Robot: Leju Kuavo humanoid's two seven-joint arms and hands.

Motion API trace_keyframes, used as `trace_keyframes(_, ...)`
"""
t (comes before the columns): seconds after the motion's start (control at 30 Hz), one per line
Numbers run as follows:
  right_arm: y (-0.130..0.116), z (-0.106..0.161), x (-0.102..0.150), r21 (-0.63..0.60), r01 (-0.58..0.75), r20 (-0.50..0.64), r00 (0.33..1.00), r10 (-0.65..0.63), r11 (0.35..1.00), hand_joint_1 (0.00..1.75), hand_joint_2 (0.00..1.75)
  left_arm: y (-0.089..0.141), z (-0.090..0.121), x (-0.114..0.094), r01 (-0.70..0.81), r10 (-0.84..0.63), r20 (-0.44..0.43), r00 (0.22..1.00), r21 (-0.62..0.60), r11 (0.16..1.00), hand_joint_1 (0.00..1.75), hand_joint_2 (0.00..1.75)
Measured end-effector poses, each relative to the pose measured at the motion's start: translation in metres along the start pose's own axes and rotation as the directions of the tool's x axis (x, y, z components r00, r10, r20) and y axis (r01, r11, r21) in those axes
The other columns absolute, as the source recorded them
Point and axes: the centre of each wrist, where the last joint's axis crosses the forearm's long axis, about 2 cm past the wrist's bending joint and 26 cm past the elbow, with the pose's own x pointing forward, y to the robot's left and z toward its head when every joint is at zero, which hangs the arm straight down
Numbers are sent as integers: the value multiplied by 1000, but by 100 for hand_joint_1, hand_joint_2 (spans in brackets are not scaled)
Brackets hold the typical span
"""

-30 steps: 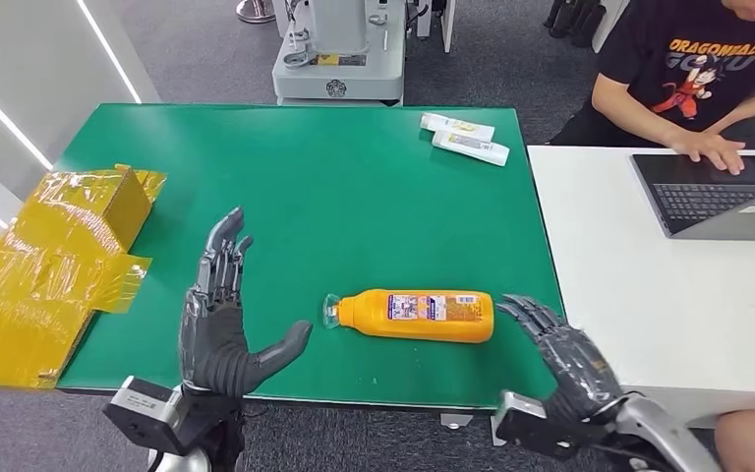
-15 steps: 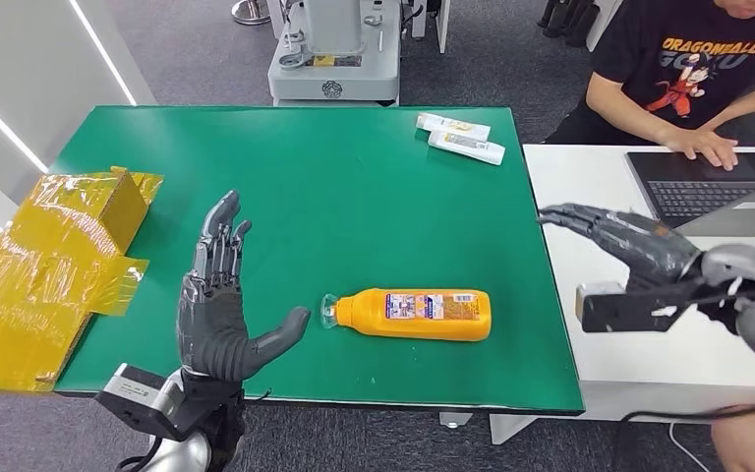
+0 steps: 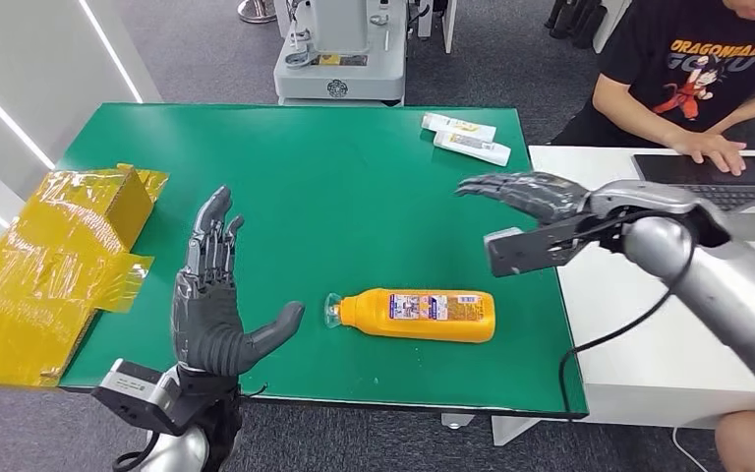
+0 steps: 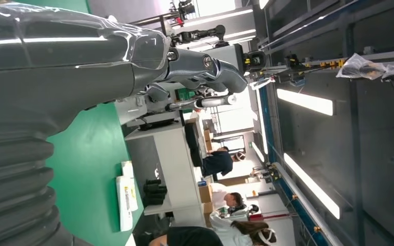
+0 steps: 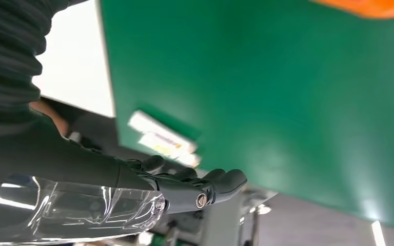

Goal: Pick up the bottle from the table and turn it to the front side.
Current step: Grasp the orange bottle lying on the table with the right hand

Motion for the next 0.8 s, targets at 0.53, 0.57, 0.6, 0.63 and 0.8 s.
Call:
trace_keyframes(0.53,73,-88,-18,114,146,-11,989,-146,983,0,175,-1,-10,-6,7,-7,-19,1000,14,1000,0,175)
trace_keyframes(0.57,79,-89,-19,120,154,-18,988,-153,981,0,175,-1,-11,-6,8,-7,-22,1000,16,1000,0,175)
trace_keyframes(0.6,84,-90,-21,126,162,-27,987,-160,979,0,175,0,-12,-7,7,-7,-24,1000,19,1000,0,175)
trace_keyframes(0.63,89,-90,-23,132,168,-36,986,-165,977,0,175,0,-12,-7,6,-5,-24,1000,24,1000,0,175)
trace_keyframes(0.8,102,-85,-31,152,181,-73,983,-171,972,0,175,0,-12,-7,-3,3,-6,1000,55,998,0,175)
